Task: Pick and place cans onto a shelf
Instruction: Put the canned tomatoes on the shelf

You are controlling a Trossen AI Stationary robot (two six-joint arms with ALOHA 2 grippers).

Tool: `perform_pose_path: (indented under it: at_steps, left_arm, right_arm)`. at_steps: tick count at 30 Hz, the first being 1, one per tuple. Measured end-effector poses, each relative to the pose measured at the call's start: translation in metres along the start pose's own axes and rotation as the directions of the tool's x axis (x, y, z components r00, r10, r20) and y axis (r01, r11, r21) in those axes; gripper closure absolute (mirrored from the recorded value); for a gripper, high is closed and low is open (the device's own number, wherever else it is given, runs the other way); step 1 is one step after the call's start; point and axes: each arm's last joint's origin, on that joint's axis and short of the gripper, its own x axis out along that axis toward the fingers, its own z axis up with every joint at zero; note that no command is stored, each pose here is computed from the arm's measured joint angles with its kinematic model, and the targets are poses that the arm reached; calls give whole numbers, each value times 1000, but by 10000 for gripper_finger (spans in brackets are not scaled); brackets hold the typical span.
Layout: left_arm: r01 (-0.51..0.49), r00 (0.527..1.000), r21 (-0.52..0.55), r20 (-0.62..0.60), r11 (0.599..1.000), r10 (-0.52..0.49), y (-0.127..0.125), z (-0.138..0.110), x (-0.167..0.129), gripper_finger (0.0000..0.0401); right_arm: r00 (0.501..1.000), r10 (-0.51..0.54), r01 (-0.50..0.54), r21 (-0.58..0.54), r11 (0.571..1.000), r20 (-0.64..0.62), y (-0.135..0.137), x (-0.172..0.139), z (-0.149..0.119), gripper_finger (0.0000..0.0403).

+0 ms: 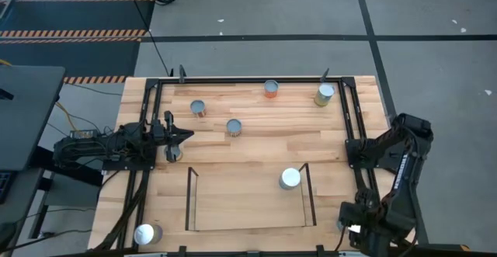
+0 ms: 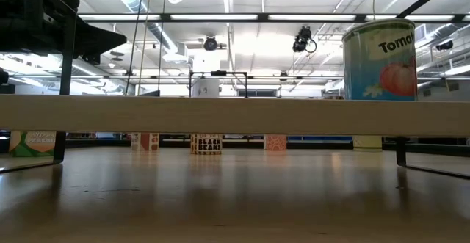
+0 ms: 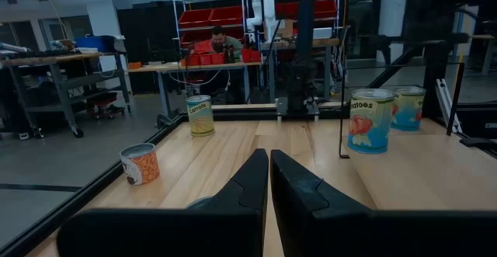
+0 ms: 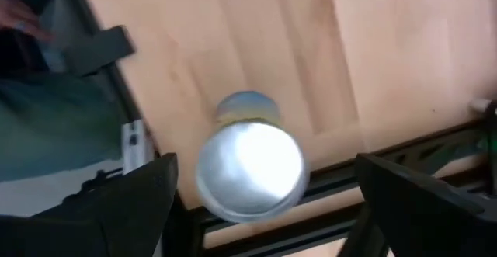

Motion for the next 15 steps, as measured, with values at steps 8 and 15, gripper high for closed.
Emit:
perform_pose_path:
  at_steps: [8, 15]
  left_arm:
    - [0, 1000, 0, 0, 1000, 0, 0, 0, 0, 376]
    - [0, 1000, 0, 0, 1000, 0, 0, 0, 0, 376]
  right_arm:
    - [994, 109, -110, 40, 993, 14, -20, 9, -17, 3]
    - [989, 146, -146, -41, 988, -2, -26, 28, -24, 3]
